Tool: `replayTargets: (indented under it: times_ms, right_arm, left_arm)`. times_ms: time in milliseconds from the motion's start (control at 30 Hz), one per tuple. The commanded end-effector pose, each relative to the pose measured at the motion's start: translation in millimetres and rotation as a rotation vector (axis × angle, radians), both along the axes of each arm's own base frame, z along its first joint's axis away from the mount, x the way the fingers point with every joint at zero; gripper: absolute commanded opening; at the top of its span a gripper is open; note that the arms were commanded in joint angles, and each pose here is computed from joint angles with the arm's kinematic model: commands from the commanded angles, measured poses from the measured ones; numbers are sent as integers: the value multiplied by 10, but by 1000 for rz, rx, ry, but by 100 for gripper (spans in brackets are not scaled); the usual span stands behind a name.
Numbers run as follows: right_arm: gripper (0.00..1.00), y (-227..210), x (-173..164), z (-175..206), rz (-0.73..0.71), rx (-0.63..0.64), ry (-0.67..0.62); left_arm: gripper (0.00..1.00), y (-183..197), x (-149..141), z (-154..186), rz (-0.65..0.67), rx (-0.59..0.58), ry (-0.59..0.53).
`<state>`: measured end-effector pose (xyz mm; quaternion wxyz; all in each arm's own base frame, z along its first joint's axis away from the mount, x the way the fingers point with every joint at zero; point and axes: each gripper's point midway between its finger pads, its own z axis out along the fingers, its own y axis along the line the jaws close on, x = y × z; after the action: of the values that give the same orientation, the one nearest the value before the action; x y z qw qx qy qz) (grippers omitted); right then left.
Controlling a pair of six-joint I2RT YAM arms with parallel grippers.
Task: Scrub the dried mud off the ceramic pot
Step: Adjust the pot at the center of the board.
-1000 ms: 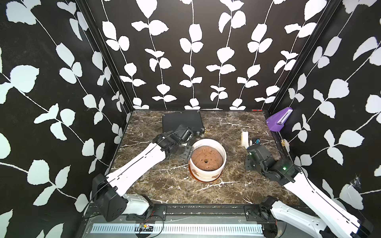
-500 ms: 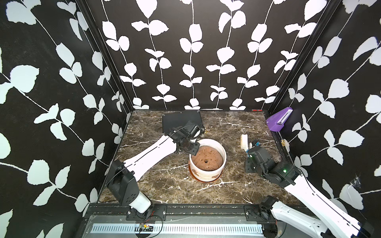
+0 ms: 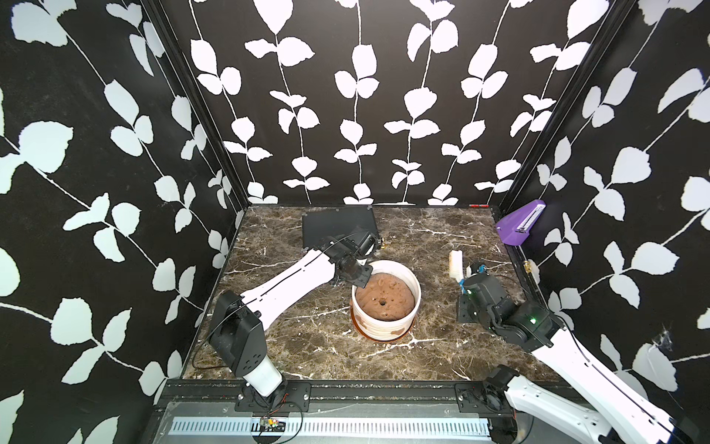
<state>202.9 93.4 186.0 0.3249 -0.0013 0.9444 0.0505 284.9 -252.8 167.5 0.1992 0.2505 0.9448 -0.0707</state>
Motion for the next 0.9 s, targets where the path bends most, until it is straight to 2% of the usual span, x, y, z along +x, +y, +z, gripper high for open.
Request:
replayTargets:
  times_ms: [0, 167, 567, 867]
  right_arm:
    - [0, 13, 45, 55, -9, 5, -22]
    - [0, 50, 64, 36, -5, 11, -14]
    - [0, 80, 54, -10, 7, 19, -4]
    - [0, 111, 24, -130, 23, 25, 16]
  left_arm:
    - [0, 72, 17, 132, 28, 20, -30]
    - [0, 108, 37, 157, 44, 33, -45]
    - [0, 317, 217, 168, 129, 153, -116]
    - [0, 467, 346, 80, 185, 177, -101]
